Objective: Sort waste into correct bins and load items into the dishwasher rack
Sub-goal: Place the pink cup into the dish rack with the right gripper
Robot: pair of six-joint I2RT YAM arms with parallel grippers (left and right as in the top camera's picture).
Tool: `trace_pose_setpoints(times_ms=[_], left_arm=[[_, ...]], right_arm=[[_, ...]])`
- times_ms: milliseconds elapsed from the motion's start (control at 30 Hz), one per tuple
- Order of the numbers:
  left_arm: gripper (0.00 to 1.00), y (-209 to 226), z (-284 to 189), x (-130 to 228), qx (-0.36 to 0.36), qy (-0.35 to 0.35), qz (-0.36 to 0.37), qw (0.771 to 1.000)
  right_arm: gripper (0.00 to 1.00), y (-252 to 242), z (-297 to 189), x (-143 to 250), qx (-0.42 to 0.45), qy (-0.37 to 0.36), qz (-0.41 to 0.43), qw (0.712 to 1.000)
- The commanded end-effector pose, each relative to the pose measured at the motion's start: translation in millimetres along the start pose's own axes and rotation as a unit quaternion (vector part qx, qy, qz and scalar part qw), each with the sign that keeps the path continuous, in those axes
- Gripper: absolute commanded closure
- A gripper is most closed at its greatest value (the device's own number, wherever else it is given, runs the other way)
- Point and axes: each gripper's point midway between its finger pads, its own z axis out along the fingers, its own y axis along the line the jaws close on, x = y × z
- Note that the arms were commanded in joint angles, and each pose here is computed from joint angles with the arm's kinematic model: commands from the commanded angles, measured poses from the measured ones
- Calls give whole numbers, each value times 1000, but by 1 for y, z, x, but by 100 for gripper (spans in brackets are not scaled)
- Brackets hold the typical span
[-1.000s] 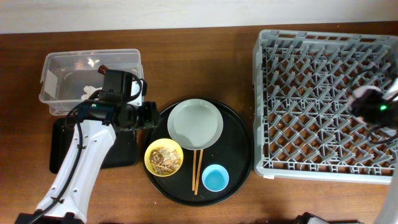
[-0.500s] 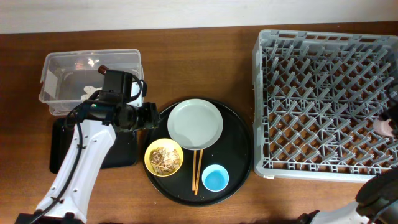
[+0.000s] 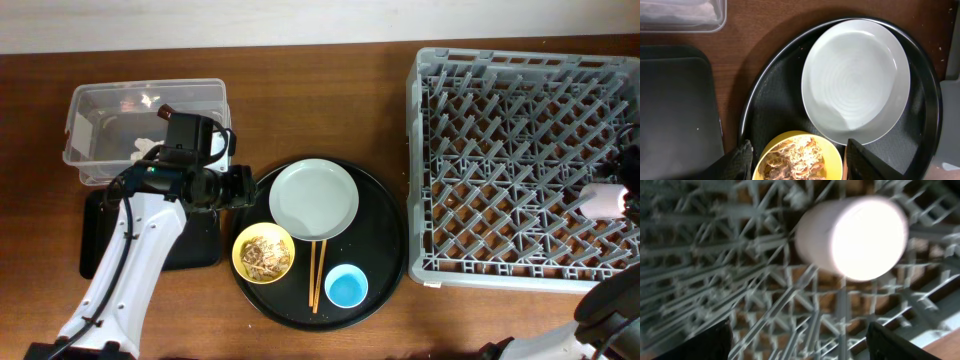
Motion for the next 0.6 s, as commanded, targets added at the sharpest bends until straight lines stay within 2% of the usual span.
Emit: trace_pose_setpoints(times_ms=[0,100,167,267,467,567], left_arm=[[34,-2,-8,-1,1,-9,8,1000],[33,-7,-7,2,4,-6,16,1000],[33,-26,-3,10,14,3,44,999],[32,-63,2,29,43,27,94,994],[32,-113,22,98,73,96,192,974],[32,-120,33,133,75,128,227,962]], right_arm=[[16,36,-12,17,-77,25,-51,995],[15,81,-37,54,-106,33,-142,984],[14,120,-56,100,-118,49,-223,967],[14,142,-54,153,-81,94,-308,943],[13,172,-49,203,-54,104,-415,902],[12,174,-50,211,-54,110,-425,897]])
